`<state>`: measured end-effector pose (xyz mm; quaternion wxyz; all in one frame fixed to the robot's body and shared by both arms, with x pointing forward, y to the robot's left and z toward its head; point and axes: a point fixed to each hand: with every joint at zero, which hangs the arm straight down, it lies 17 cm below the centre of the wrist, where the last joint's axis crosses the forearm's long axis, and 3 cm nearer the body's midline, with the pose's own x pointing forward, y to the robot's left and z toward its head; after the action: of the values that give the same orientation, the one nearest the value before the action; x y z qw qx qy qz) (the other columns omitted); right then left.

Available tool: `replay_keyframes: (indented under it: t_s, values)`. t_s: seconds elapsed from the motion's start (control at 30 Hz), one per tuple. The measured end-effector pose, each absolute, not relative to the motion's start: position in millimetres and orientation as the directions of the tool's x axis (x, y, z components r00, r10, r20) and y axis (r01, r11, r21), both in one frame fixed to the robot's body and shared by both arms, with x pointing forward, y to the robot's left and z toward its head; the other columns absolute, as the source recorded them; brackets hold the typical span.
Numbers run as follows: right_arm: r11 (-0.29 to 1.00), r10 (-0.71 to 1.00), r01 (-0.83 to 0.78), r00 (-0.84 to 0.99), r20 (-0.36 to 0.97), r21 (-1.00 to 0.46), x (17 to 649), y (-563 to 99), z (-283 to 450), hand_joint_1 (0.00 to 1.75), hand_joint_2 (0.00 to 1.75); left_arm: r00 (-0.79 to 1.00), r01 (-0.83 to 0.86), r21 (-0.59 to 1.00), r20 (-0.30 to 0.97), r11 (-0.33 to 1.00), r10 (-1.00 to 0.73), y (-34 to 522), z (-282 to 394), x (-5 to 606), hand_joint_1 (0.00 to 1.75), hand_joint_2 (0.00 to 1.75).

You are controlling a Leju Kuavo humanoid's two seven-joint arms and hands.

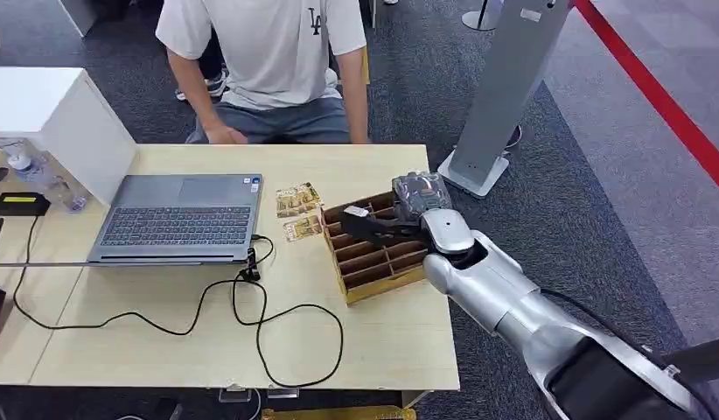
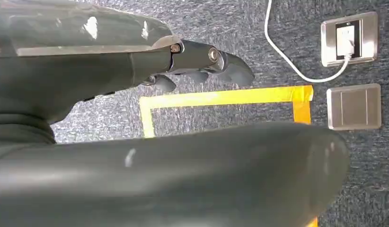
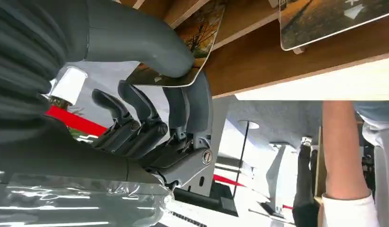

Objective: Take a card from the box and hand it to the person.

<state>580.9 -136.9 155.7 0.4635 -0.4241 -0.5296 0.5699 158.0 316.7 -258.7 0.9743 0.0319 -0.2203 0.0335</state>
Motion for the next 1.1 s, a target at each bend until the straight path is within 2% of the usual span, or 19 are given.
replay_keyframes:
  t_s: [0.5, 0.7, 0.83, 1.1]
  values:
    - [0.03, 0.97, -0.019, -0.241, 0.034, -0.999, 577.8, -124.7, 181.4, 1.61, 1.75, 0.895, -0.084, 0.051, 0.442, 0.995, 0.053, 319.7, -258.6, 155.1, 0.0, 1.75]
    - [0.158, 0.941, 0.153, -0.321, 0.103, -0.976, 565.0, -101.2, 258.2, 1.61, 1.75, 0.899, -0.091, 0.05, 0.434, 0.995, 0.06, 320.6, -260.2, 148.0, 0.0, 1.75]
    - [0.229, 0.911, 0.299, -0.401, 0.097, -0.926, 545.0, -87.3, 312.9, 1.61, 1.75, 0.898, -0.093, 0.049, 0.435, 0.994, 0.062, 320.7, -260.2, 147.7, 0.0, 1.75]
    - [0.345, 0.823, 0.344, -0.558, 0.105, -0.873, 511.9, -58.2, 338.6, 1.61, 1.75, 0.892, -0.088, 0.048, 0.449, 0.995, 0.058, 320.2, -257.6, 157.8, 0.0, 1.75]
